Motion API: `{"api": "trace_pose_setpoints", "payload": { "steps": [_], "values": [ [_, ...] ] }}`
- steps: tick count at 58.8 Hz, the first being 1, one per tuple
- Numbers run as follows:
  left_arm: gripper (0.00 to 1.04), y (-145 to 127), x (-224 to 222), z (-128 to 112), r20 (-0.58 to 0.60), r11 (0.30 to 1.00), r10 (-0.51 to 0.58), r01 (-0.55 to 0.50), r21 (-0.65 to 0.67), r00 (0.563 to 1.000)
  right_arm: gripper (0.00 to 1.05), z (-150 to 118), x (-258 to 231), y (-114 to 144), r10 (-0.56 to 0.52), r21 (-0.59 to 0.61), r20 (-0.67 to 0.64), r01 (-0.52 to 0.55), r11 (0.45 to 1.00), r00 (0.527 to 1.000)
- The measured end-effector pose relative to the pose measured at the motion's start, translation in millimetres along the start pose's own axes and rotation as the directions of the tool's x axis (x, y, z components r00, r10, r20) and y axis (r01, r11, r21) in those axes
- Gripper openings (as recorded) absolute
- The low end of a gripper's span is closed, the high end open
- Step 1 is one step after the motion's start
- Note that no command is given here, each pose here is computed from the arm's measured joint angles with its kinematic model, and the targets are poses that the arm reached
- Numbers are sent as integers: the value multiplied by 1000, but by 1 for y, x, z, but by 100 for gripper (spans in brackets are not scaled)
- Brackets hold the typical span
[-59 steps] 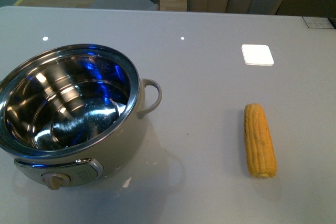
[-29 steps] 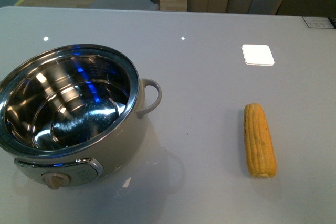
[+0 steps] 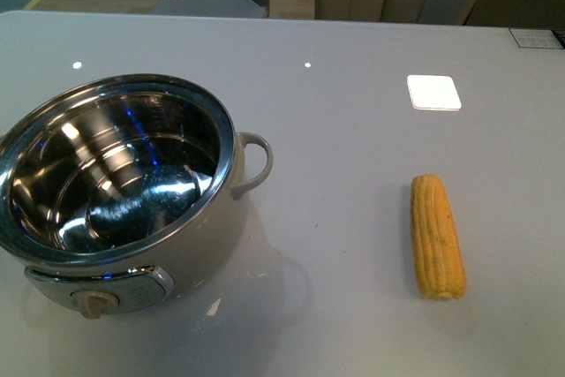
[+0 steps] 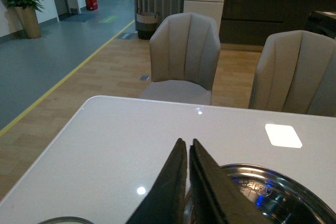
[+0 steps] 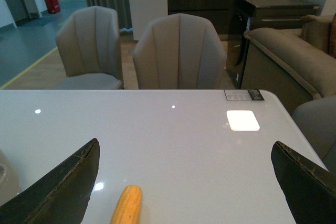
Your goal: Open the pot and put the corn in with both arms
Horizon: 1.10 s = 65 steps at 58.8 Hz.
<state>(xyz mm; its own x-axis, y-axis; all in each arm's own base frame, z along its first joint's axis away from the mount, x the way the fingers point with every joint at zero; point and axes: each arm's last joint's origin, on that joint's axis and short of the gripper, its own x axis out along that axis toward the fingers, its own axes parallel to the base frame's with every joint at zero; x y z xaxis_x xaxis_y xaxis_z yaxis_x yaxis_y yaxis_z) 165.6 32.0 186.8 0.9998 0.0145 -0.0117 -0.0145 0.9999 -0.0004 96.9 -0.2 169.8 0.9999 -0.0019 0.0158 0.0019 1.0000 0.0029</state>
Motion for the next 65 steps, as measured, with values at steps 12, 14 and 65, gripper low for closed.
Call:
{"api": "trace_pose_setpoints", "payload": {
  "steps": [12,14,65],
  "values": [
    [3,-13,-16,-7,4,1000,-10,10,1,1000,96,0,0,0,0,0,0,0,1000,1000],
    [3,-14,-17,-8,3,1000,-9,9,1,1000,96,0,0,0,0,0,0,0,1000,1000],
    [3,-31,-50,-17,25,1000,-12,12,3,1000,96,0,0,0,0,0,0,0,1000,1000]
  ]
}}
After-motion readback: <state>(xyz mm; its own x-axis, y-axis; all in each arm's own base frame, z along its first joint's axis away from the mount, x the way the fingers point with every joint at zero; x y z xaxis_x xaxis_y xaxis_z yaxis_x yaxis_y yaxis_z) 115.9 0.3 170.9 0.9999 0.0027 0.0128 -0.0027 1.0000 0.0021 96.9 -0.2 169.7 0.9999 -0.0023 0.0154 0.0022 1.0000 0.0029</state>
